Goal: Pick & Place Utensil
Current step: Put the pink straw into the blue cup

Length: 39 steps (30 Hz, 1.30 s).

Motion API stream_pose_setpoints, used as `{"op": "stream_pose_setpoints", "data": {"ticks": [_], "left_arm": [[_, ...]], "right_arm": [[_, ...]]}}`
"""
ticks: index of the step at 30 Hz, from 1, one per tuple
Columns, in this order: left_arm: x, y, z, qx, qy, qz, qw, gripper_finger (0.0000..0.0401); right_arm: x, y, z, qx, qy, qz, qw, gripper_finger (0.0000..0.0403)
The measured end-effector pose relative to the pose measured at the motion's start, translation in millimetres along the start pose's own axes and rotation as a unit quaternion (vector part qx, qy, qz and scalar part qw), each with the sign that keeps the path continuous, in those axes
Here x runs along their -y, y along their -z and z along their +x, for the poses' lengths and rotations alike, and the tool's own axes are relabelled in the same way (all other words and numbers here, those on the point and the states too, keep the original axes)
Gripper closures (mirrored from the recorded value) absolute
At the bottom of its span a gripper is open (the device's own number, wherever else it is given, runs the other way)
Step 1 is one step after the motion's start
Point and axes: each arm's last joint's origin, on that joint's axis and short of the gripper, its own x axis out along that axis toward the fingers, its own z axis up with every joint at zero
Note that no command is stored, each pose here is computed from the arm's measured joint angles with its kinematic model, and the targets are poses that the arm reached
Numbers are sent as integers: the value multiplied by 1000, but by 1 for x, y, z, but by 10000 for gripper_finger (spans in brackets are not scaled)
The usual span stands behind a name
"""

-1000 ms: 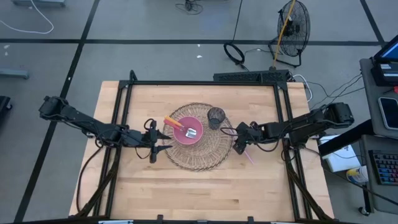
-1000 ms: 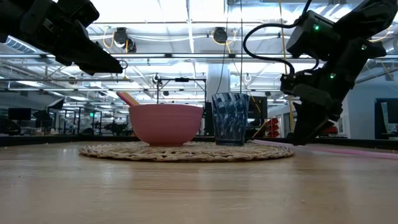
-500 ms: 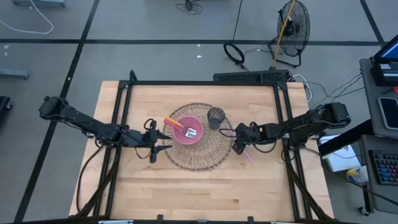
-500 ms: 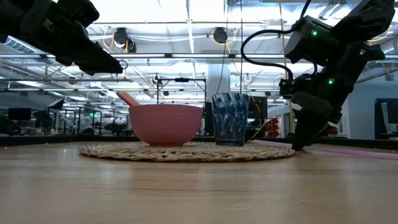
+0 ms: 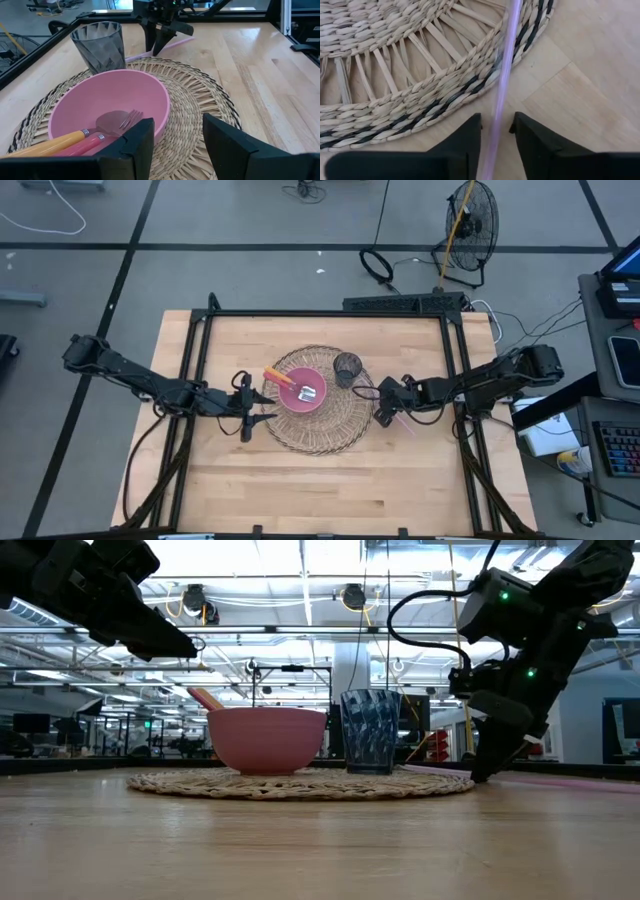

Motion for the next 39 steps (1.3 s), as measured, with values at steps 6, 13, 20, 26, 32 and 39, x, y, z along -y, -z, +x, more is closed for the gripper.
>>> {"op": "stream_pose_setpoints", "data": {"ticks": [6, 13, 20, 26, 32, 39], "left_arm": [[0, 0, 0, 0, 0, 0, 1000, 231], [0, 0, 0, 0, 0, 0, 1000, 231], [0, 0, 0, 0, 0, 0, 1000, 231], [0, 0, 0, 0, 0, 0, 1000, 231], [0, 0, 0, 0, 0, 0, 1000, 231], [0, 0, 0, 0, 0, -1, 1000, 231]], "right_arm": [[0, 0, 0, 0, 0, 1, 1000, 325], [0, 0, 0, 0, 0, 2, 1000, 345], [0, 0, 0, -1, -1, 1, 1000, 358], [0, 0, 0, -2, -3, -3, 1000, 371], [0, 0, 0, -2, -3, -4, 1000, 388], [0, 0, 0, -2, -3, -4, 1000, 393]]}}
